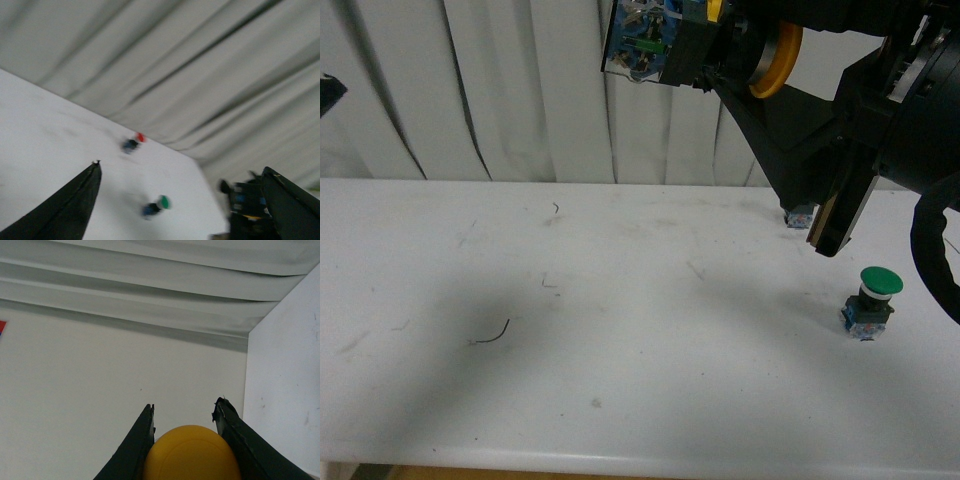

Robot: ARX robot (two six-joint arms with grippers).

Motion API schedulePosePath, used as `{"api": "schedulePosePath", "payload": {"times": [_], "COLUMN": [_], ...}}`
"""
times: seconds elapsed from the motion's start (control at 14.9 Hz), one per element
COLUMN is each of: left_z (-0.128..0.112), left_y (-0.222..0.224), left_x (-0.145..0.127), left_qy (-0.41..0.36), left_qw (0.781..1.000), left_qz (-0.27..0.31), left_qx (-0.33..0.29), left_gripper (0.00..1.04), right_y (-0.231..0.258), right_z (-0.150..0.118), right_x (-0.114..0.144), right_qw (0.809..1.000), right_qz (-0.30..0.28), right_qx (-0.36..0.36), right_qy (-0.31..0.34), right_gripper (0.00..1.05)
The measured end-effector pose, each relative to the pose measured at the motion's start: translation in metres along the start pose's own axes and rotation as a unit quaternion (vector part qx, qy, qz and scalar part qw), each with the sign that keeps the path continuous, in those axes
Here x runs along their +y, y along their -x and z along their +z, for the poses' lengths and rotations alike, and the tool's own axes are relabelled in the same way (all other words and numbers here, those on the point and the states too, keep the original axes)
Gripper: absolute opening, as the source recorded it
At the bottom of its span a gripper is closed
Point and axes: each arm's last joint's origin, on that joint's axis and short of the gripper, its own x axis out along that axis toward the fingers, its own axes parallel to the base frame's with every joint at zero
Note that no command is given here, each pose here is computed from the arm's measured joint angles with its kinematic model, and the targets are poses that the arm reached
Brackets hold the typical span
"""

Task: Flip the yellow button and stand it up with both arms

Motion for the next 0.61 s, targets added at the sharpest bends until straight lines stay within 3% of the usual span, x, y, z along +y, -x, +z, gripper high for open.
{"api": "schedulePosePath", "payload": {"times": [0.07, 0.2, 0.34, 0.54, 0.61], "left_z": [-0.006, -0.013, -0.012, -0.023, -0.027], "left_y": [0.009, 0.038, 0.053, 0.069, 0.073], "left_x": [-0.004, 0.003, 0.008, 0.010, 0.010], "left_qy": [-0.070, -0.260, -0.349, -0.377, -0.381], "left_qw": [0.993, 0.935, 0.903, 0.891, 0.889], "left_qz": [0.088, 0.229, 0.243, 0.247, 0.247], "left_qx": [-0.035, -0.080, -0.067, -0.057, -0.056], "left_gripper": [0.86, 0.61, 0.37, 0.01, 0.02], "right_y": [0.000, 0.000, 0.000, 0.001, 0.002], "right_z": [0.000, 0.000, 0.000, 0.001, 0.000], "right_x": [0.000, -0.003, -0.004, -0.007, -0.009], "right_qw": [1.000, 1.000, 1.000, 1.000, 1.000], "right_qz": [0.001, -0.005, -0.006, -0.011, -0.015], "right_qx": [0.000, -0.001, -0.003, -0.006, -0.005], "right_qy": [0.000, -0.002, -0.002, -0.003, -0.005], "right_gripper": [0.35, 0.35, 0.35, 0.35, 0.34]}}
